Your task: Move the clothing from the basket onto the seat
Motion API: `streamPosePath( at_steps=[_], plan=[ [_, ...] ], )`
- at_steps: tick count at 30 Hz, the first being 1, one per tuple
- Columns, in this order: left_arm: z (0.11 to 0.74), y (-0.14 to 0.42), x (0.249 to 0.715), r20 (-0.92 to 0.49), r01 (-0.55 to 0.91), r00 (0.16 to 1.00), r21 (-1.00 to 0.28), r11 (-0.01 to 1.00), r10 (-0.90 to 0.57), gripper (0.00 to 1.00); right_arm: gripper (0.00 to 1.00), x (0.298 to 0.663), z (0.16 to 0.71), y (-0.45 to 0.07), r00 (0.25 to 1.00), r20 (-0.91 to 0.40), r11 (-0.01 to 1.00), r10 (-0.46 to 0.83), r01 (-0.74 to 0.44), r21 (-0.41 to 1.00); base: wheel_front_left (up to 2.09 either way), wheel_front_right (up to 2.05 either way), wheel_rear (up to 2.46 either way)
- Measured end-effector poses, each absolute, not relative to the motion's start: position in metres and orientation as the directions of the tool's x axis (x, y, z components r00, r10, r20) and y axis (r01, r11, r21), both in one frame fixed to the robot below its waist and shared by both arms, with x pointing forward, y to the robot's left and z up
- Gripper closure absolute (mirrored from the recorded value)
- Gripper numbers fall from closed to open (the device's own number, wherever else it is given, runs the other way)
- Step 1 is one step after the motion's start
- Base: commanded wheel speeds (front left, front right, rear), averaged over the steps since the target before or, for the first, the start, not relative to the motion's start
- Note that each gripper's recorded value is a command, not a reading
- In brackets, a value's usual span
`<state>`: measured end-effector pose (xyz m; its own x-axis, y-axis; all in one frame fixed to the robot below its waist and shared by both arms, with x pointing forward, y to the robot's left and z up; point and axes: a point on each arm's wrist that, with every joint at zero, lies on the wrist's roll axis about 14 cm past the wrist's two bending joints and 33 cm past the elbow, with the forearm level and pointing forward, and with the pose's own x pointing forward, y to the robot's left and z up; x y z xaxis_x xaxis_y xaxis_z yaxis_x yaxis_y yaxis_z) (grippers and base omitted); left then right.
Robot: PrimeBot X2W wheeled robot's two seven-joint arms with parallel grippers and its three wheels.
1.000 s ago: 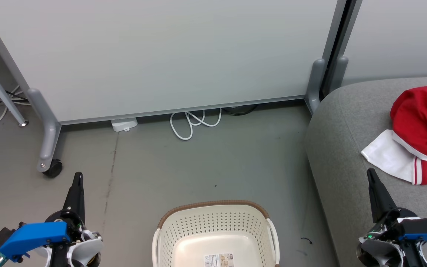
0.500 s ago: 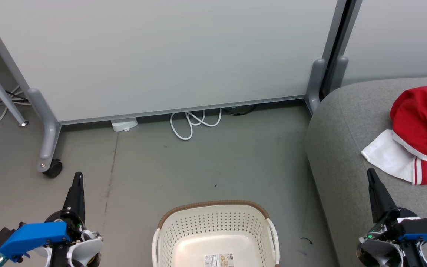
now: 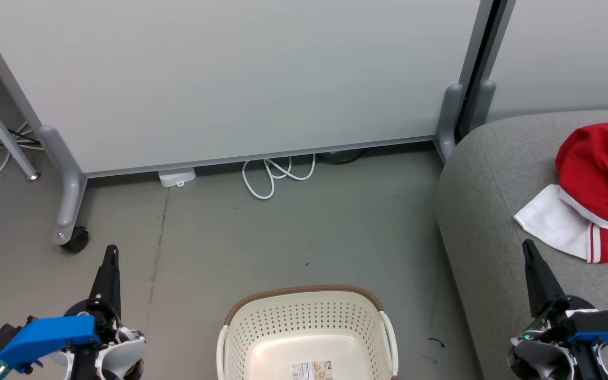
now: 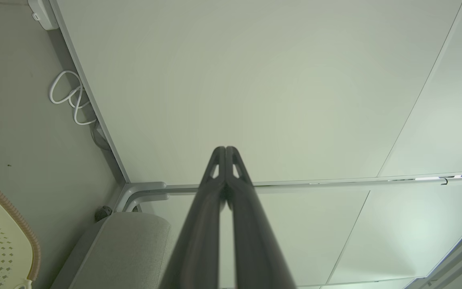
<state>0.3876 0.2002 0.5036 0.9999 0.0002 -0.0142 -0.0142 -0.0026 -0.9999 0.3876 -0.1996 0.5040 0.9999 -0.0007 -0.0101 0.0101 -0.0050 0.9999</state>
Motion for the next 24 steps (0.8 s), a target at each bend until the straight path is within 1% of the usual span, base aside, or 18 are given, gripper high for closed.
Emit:
streamPosePath(
  at_steps=[24],
  plan=[
    [0.5036, 0.2002, 0.3876, -0.014, -0.014, 1.0, -1.0, -0.003, 0.0, 1.0, 1.0, 0.3876, 0.504, -0.1996, 1.0, -0.01, -0.005, -0.001, 0.01, 1.0, 0.0, 0.0, 0.0]
  ],
)
